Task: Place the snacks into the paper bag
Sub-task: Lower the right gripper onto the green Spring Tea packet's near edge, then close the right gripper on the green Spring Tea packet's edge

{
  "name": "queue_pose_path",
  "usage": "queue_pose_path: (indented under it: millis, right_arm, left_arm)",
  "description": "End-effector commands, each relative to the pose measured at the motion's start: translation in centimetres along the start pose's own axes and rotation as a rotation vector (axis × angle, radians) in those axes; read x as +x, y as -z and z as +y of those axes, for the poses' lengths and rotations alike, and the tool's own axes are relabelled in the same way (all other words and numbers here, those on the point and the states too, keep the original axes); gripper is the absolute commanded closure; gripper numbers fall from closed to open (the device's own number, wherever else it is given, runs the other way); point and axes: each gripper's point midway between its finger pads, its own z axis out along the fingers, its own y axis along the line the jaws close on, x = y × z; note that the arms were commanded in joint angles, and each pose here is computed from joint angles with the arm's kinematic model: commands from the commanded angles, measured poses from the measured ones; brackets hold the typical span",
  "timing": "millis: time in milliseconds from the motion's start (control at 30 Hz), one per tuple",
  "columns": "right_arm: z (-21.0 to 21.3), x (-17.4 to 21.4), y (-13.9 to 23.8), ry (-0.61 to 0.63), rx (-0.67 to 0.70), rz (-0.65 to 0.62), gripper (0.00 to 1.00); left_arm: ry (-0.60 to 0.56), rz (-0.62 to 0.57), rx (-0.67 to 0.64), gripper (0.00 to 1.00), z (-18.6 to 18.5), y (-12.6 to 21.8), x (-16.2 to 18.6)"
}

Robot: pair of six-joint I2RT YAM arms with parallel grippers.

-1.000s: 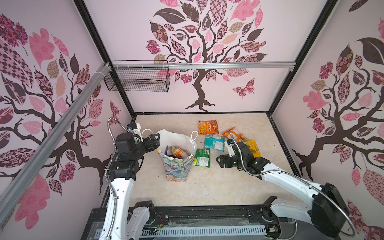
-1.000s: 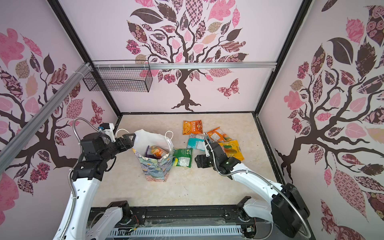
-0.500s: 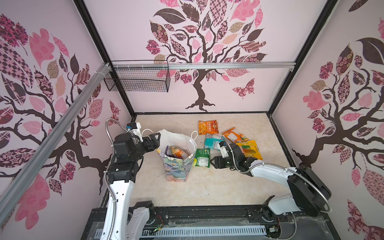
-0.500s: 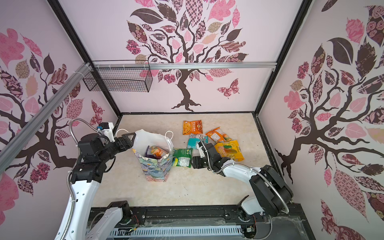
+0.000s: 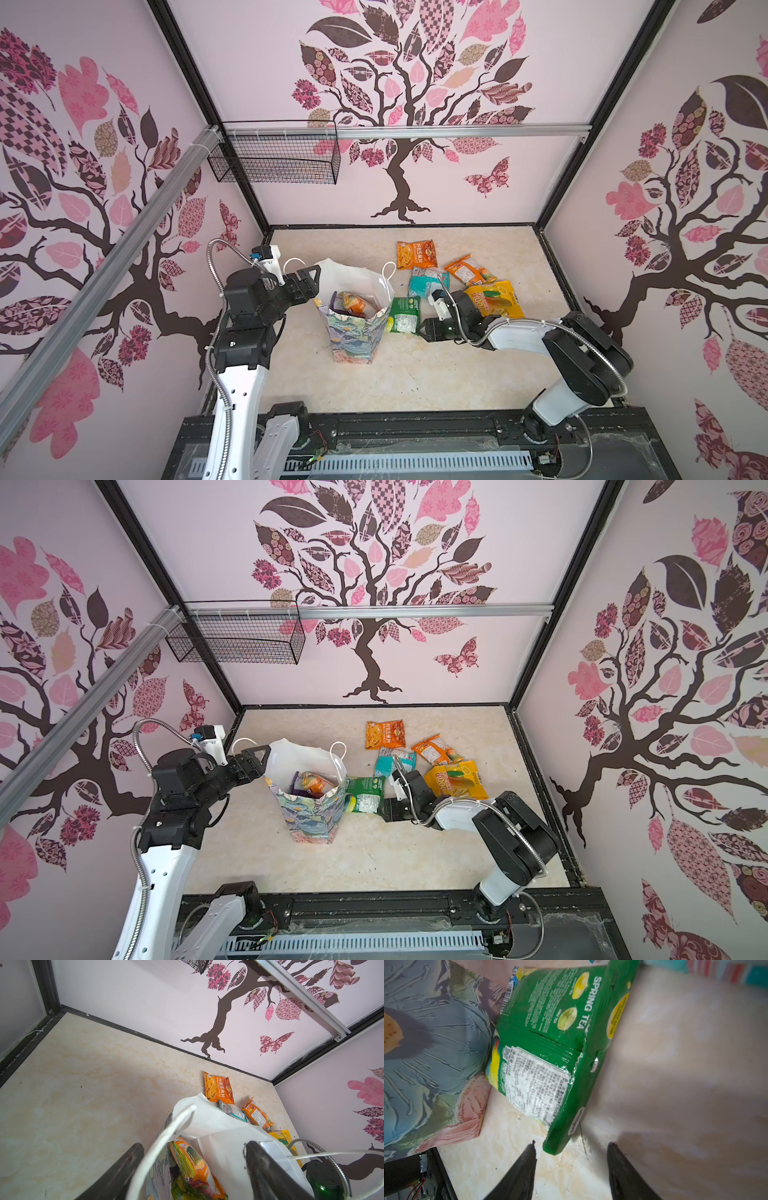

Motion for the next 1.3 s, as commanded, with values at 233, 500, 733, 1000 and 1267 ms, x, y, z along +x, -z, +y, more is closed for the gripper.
queue_pose_path:
  millis: [233, 500, 733, 1000, 1267]
  right_arm:
    - [0.9, -1.4, -1.5, -0.020, -0.063, -0.029, 0.47]
    - [0.3, -1.7, -2.2, -0.059, -0.044, -0.047, 0.53]
    - [-0.5, -2.0, -2.6, -0.108, -0.018, -0.079, 0.60]
    - [-0.8, -2.3, -2.8, -0.141, -0.012, -0.101, 0.68]
    - [-0.6, -2.3, -2.7, -0.142, -0.026, -0.114, 0.70]
  left_arm:
    - [-0.008, -0.007, 0.021, 0.20, -0.1, 0.0, 0.2]
    - [-0.004, -0.011, 0.013, 0.20, 0.0, 0.0, 0.1]
    - [-0.003, -0.010, 0.012, 0.20, 0.0, 0.0, 0.1]
    - [0.000, -0.011, 0.008, 0.19, 0.1, 0.0, 0.1]
    - [-0.002, -0.005, 0.020, 0.19, 0.0, 0.0, 0.2]
